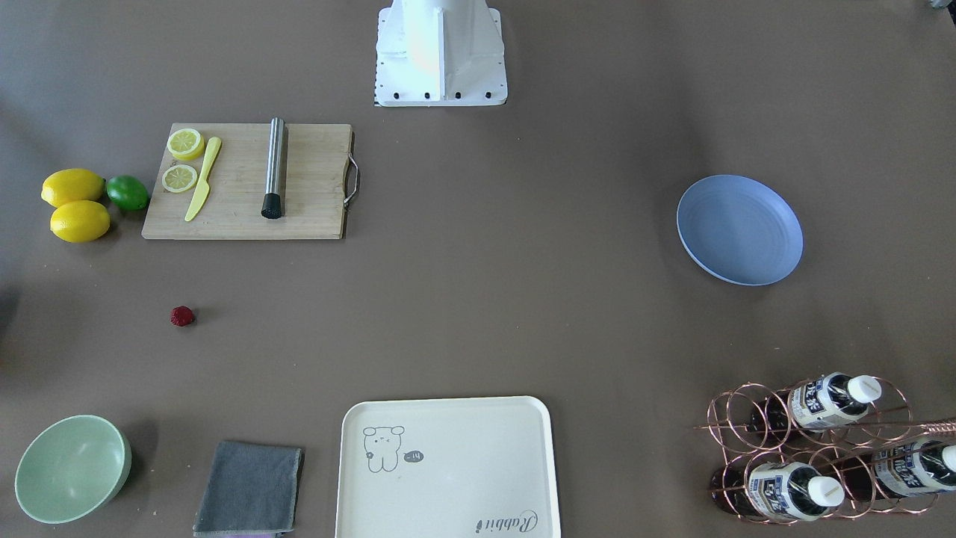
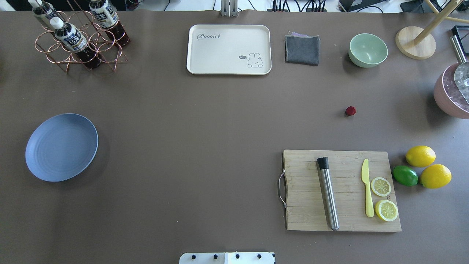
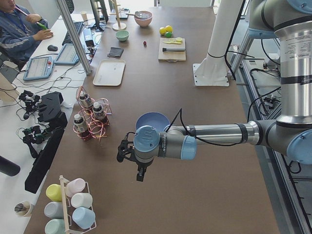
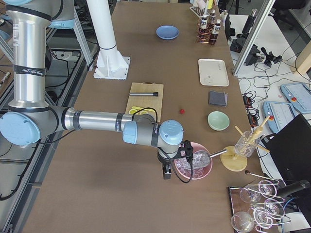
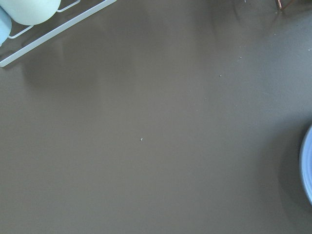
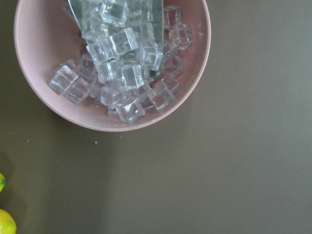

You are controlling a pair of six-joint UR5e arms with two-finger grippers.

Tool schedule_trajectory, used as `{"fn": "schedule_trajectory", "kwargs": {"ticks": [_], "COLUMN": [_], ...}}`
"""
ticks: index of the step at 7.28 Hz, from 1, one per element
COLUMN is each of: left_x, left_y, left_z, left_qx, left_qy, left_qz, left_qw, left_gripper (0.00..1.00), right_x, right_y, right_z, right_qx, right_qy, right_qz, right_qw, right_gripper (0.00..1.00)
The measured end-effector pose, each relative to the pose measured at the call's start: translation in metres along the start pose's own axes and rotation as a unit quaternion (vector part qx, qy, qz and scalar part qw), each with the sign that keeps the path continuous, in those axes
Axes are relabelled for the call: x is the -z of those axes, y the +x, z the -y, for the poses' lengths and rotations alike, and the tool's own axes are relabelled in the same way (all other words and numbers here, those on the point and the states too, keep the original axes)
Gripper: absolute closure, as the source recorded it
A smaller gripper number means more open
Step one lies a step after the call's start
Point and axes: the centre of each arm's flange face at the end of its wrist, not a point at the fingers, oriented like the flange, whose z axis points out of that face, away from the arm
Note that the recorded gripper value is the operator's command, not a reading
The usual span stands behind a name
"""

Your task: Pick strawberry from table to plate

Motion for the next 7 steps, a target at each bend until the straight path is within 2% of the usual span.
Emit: {"fn": "schedule_trajectory", "kwargs": {"ticks": [7], "left_x": [0.0017], "left_y": [0.0017], "left_z": [-0.0043], "left_qx": [-0.012], "left_qy": [0.012], "left_qz": [0.001], "left_qw": [0.9999], "left_gripper": [0.01], "right_x": [0.0043], "right_y": [-0.0037], "right_z": [0.0015], "right_qx": [0.004], "right_qy": [0.005], "right_qz": [0.001], "right_qw": [1.0], "right_gripper": [0.0]}}
